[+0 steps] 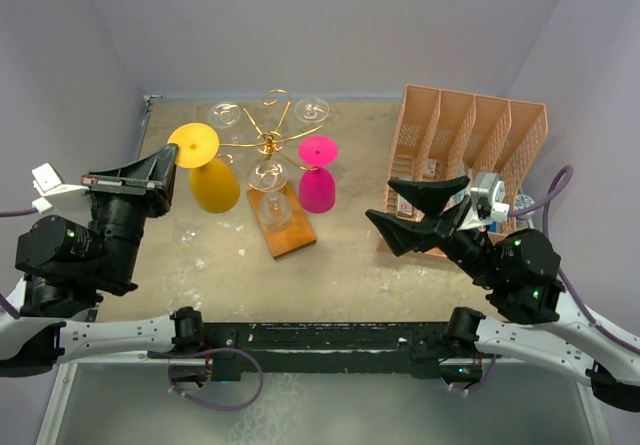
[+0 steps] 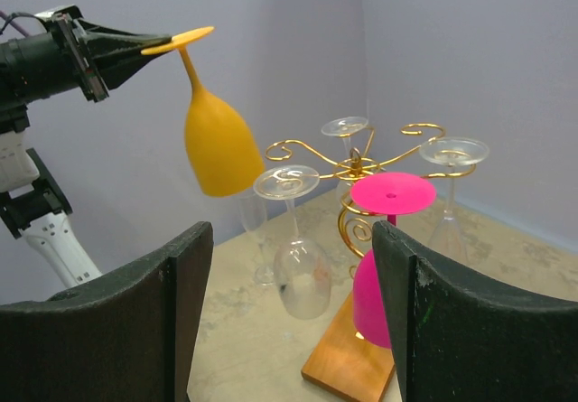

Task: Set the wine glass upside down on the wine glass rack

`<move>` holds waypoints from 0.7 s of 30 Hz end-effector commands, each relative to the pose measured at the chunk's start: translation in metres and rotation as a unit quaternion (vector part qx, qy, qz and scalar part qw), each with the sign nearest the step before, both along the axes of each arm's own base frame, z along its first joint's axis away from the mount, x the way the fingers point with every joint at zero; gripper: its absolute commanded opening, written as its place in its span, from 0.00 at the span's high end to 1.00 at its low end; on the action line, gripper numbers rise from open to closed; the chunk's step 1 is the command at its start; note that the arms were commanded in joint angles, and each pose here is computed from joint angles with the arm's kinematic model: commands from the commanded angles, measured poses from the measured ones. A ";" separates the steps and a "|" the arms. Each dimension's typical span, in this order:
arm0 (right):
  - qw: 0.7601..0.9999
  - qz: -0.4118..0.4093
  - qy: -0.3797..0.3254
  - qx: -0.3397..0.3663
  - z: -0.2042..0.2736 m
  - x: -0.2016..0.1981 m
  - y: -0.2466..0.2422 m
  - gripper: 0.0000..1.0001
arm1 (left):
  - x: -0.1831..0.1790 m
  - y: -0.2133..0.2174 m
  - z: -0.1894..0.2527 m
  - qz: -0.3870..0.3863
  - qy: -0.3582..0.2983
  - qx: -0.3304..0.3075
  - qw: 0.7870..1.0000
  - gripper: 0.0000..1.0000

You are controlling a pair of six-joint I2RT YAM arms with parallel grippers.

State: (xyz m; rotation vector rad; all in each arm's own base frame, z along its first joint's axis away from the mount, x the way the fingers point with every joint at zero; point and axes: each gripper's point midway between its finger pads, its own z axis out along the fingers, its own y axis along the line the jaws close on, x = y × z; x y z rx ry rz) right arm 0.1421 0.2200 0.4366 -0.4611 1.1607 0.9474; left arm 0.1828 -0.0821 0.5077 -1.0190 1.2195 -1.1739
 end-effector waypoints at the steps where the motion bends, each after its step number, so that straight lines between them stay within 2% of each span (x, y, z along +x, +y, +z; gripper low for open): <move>1: 1.000 -0.013 0.004 0.023 0.007 0.003 -0.005 0.27 | 0.004 0.007 -0.026 0.033 0.024 0.017 0.999 1.00; 14: 1.000 -0.009 0.016 0.026 0.002 0.003 -0.004 0.27 | 0.017 -0.002 -0.072 0.104 0.049 0.071 0.991 1.00; 21: 0.999 -0.011 0.027 0.037 0.001 0.003 -0.006 0.27 | 0.026 -0.030 -0.081 0.125 0.053 0.074 0.988 1.00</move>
